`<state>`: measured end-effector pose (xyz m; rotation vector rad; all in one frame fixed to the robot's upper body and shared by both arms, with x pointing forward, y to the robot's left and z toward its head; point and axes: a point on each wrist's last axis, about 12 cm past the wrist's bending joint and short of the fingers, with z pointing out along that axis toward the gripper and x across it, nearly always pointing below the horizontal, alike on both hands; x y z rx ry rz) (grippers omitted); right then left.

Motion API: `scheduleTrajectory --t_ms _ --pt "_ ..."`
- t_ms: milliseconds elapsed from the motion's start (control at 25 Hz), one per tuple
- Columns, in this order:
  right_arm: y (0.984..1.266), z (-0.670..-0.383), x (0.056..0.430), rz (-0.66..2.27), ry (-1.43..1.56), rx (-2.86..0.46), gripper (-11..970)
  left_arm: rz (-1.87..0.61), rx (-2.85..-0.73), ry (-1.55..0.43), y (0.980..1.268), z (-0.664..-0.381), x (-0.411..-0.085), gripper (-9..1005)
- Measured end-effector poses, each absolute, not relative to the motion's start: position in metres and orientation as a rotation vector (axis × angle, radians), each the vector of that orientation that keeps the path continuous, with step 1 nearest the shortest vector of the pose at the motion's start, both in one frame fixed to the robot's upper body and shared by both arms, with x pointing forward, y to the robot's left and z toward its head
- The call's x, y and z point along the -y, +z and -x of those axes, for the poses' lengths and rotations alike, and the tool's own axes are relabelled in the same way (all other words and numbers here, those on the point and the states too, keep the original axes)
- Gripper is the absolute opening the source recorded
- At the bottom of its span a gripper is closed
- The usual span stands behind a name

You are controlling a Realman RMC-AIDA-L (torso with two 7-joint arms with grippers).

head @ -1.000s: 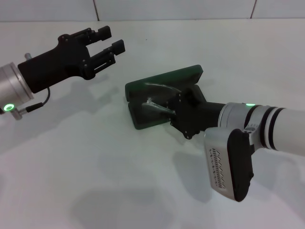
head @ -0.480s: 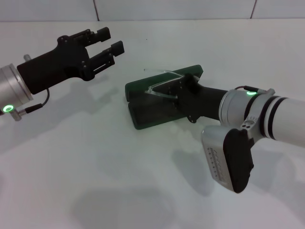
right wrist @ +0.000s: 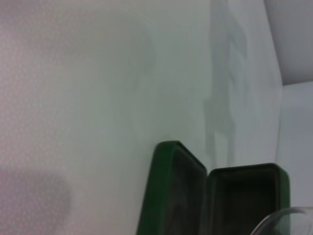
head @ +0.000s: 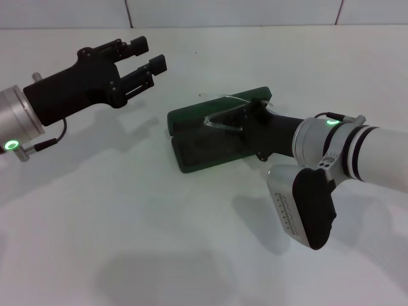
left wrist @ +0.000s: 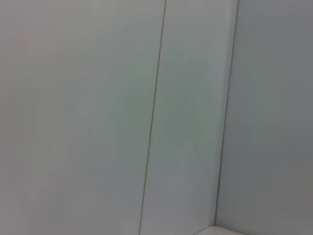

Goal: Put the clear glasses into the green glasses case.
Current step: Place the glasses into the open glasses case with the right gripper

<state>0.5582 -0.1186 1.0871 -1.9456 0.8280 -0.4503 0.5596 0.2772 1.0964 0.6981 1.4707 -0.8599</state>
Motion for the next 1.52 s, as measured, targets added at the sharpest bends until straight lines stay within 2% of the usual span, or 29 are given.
scheduleTrajectory --t_ms 840,1080,1280,1520 --pt "1.077 -0.549 0.112 1.950 -0.469 -0.809 224 -0.701 -1.465 -0.866 1.096 -0.560 -0.274 570" --pt "1.079 -0.550 0.116 1.917 -0.452 -0.854 450 -0.700 -1.466 -0.866 1.096 -0.560 -0.274 573" --pt "1.087 -0.547 0.124 1.912 -0.309 -0.904 501 -0.697 -1.469 -0.867 1.095 -0.559 -0.274 575" --pt "1.096 -0.550 0.139 1.881 -0.172 -0.971 499 -0.698 -1.468 -0.868 1.096 -0.560 -0.273 578"
